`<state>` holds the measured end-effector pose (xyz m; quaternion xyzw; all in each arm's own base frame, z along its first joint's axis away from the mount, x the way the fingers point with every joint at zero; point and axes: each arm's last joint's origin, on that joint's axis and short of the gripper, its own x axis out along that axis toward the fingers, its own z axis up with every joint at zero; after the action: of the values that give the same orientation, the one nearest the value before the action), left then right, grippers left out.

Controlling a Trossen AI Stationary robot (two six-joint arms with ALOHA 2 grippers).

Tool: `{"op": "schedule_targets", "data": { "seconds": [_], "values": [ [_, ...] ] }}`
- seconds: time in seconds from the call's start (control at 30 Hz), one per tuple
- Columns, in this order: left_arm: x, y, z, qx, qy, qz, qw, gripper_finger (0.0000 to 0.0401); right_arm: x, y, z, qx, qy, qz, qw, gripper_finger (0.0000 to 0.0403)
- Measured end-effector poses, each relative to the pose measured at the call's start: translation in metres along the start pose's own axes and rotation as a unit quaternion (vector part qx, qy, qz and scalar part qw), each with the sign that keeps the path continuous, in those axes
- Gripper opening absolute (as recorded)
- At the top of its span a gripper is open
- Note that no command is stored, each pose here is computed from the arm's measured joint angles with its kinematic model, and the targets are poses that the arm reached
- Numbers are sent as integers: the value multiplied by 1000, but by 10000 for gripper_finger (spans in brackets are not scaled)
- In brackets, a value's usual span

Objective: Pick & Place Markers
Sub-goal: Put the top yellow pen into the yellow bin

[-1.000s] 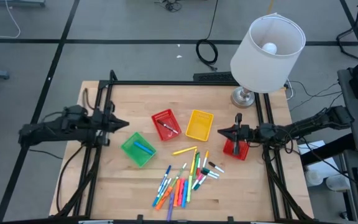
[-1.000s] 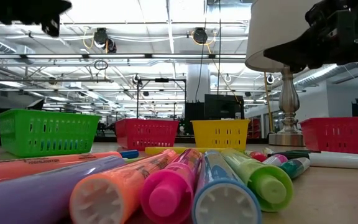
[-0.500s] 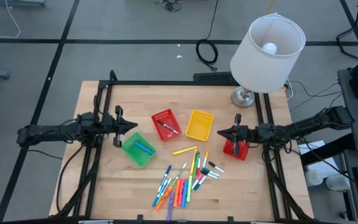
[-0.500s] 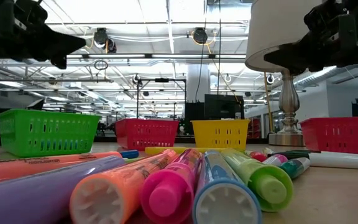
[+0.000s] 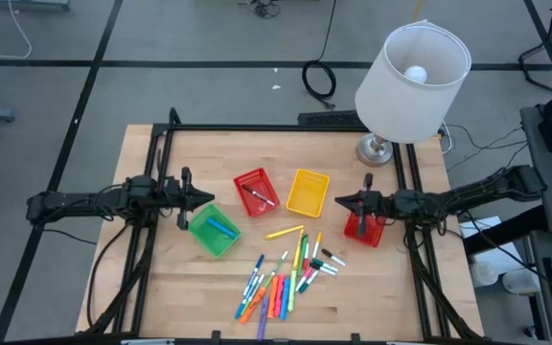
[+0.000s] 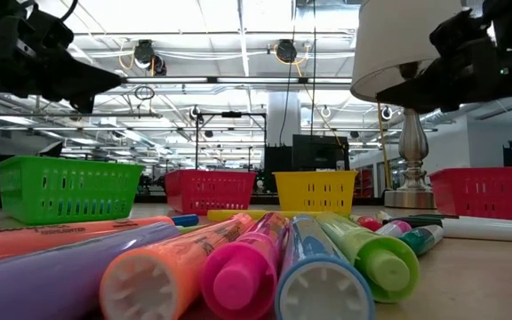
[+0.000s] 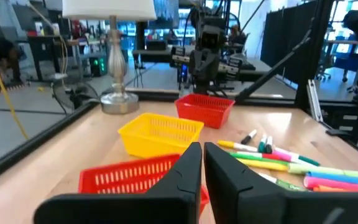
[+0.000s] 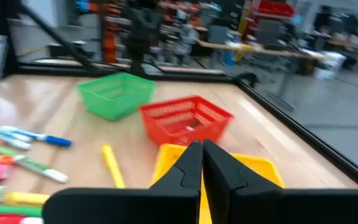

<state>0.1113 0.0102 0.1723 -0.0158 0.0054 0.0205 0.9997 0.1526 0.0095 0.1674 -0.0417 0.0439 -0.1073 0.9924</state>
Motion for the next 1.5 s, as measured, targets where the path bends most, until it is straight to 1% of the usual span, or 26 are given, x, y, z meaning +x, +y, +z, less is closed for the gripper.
{"op": "schedule_targets", "data": {
  "seconds": [0.1,0.17,0.27,0.4,0.43,0.53,0.67,0.8,0.93,1.07,1.2,1.37,1.5],
  "values": [
    [0,0,0,3,1,1,1000,29,1,-2,-1,13,18,-18,1000,0],
    [0,0,1,20,-3,6,1000,30,6,-3,4,17,42,-22,999,0],
    [0,2,4,45,-19,31,998,30,22,-1,20,12,94,-28,995,0],
    [0,4,4,63,-21,63,996,30,54,7,45,-4,179,-27,983,0],
    [0,4,5,69,-20,72,995,30,64,10,51,-10,199,-22,980,0],
    [-1,6,5,79,-20,102,992,30,95,21,62,-15,246,19,969,0],
    [-1,7,5,74,-21,124,989,30,135,39,69,-17,266,67,961,0],
    [-1,7,5,65,-22,127,990,31,171,60,68,-30,277,95,956,0],
    [-1,7,5,64,-22,127,990,31,199,81,59,-52,297,119,946,2],
    [-1,7,5,63,-23,127,990,31,218,95,40,-79,341,133,927,31],
    [-1,7,5,51,-24,127,990,31,226,101,20,-92,381,136,910,82],
    [-1,7,5,33,-26,126,991,31,228,105,13,-76,390,170,902,139],
    [-1,7,5,31,-26,126,991,31,228,105,13,-80,389,164,903,158]
  ]
}}
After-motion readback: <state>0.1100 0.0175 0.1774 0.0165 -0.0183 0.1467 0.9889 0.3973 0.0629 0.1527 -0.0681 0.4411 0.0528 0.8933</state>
